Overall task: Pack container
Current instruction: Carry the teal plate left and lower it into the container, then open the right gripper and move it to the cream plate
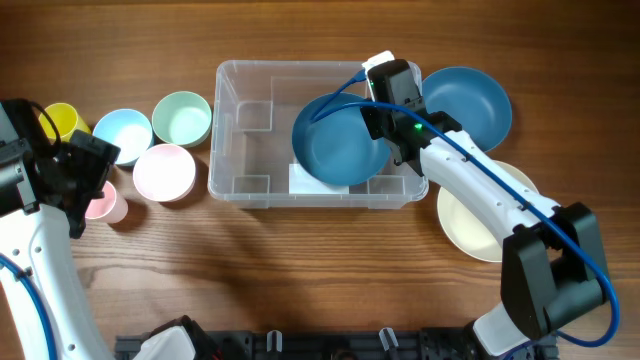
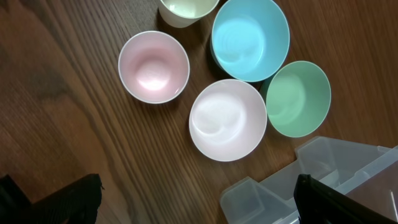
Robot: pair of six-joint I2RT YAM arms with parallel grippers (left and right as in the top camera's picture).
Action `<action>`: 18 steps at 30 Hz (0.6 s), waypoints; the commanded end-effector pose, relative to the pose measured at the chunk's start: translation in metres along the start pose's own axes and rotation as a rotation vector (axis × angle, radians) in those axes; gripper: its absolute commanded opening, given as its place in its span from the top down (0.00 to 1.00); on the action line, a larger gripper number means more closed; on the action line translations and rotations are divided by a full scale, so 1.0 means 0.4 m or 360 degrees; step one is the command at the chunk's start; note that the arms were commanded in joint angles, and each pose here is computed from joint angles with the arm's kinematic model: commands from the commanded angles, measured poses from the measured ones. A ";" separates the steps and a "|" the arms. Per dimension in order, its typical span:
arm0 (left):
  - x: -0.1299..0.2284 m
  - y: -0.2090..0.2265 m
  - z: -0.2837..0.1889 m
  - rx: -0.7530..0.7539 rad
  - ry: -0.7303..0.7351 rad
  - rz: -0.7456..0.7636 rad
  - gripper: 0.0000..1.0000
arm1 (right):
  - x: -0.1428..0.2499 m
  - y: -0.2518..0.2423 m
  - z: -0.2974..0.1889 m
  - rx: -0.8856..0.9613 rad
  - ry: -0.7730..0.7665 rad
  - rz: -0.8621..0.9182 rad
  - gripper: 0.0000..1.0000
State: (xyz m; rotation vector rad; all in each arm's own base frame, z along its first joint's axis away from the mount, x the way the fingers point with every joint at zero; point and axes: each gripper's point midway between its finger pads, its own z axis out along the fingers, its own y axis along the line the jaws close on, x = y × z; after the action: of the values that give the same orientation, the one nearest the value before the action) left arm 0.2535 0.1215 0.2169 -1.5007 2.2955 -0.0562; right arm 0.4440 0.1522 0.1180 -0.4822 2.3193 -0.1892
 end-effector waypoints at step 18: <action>-0.008 -0.006 -0.022 0.0040 -0.0032 -0.0030 0.00 | -0.031 -0.072 -0.307 -0.0092 -0.0065 0.0326 0.78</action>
State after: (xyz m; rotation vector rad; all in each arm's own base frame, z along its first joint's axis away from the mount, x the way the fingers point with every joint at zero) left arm 0.2536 0.1216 0.2169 -1.5010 2.2949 -0.0563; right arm 0.3853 0.1279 0.2055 -0.3020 2.3210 -0.0839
